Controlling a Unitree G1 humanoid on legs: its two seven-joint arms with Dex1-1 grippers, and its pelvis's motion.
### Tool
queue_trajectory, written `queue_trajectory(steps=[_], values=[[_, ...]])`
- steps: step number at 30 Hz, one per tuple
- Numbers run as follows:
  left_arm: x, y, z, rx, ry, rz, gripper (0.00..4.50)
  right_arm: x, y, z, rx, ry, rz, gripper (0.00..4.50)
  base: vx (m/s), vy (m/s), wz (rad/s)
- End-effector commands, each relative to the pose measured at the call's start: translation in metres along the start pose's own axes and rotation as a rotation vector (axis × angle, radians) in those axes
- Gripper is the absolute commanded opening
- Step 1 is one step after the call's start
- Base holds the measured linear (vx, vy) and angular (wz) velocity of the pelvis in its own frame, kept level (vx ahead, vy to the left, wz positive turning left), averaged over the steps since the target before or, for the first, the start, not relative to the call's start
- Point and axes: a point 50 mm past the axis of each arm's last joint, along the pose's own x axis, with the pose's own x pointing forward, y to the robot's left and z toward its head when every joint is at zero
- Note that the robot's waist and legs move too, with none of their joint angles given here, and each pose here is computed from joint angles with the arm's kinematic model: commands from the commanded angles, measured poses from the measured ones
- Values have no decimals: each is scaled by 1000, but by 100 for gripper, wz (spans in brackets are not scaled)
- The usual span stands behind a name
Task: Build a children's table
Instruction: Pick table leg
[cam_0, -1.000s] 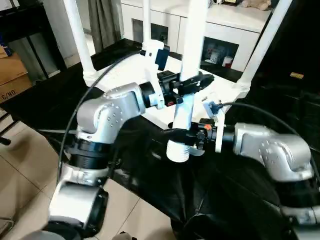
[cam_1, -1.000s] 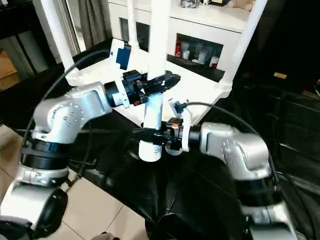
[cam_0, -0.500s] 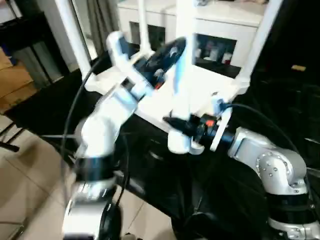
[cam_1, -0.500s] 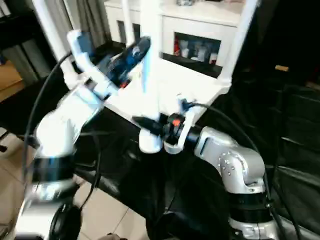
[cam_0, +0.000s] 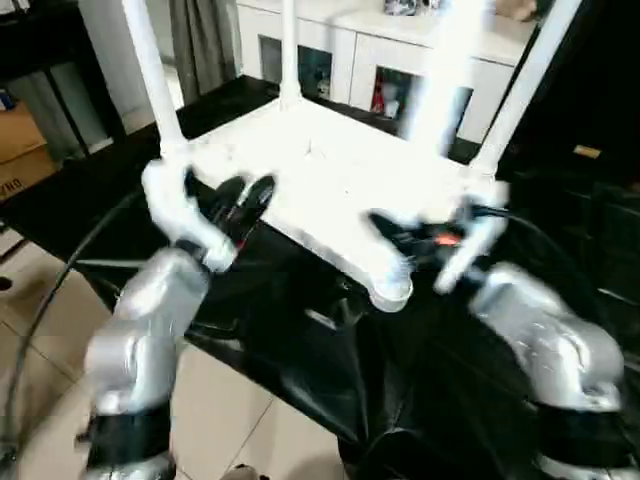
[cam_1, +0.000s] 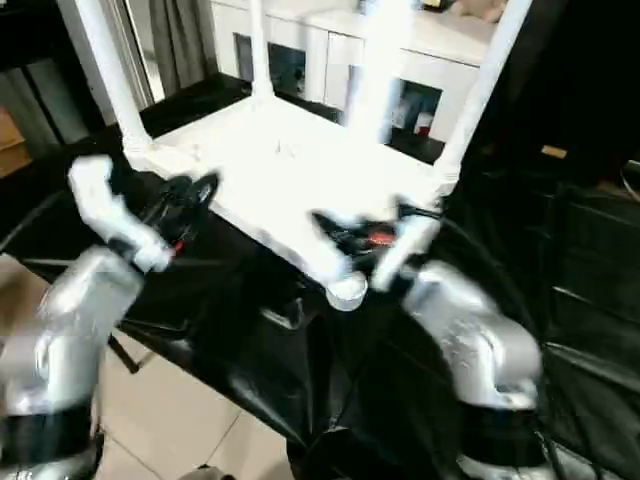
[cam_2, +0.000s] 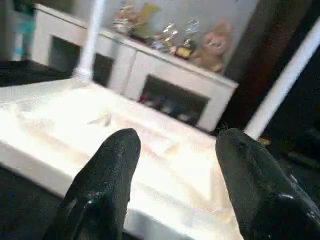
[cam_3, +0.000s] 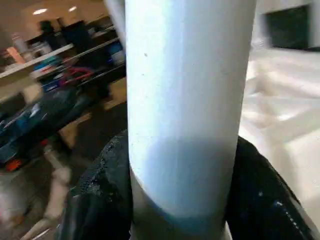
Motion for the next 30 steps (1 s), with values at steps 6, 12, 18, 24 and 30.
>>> queue_trajectory(steps=[6, 12, 18, 24, 30], values=[[-16, -1, -12, 180, 29, 100, 286, -12, -9, 7, -101, -87, -86, 190, 0, 0, 0], [7, -1, -8, 165, 26, 154, 286, -3, 0, -4, -121, -55, -41, 190, 0, 0, 0], [56, -23, -3, 150, 41, 69, 286, 11, 10, -19, -151, 2, 16, 190, 0, 0, 0], [75, -51, -1, 127, 38, -69, 286, 18, 11, -35, -187, 68, 19, 190, 0, 0, 0], [73, -119, 0, 36, 36, -468, 286, 31, 19, -51, -273, 156, 67, 190, 0, 0, 0]])
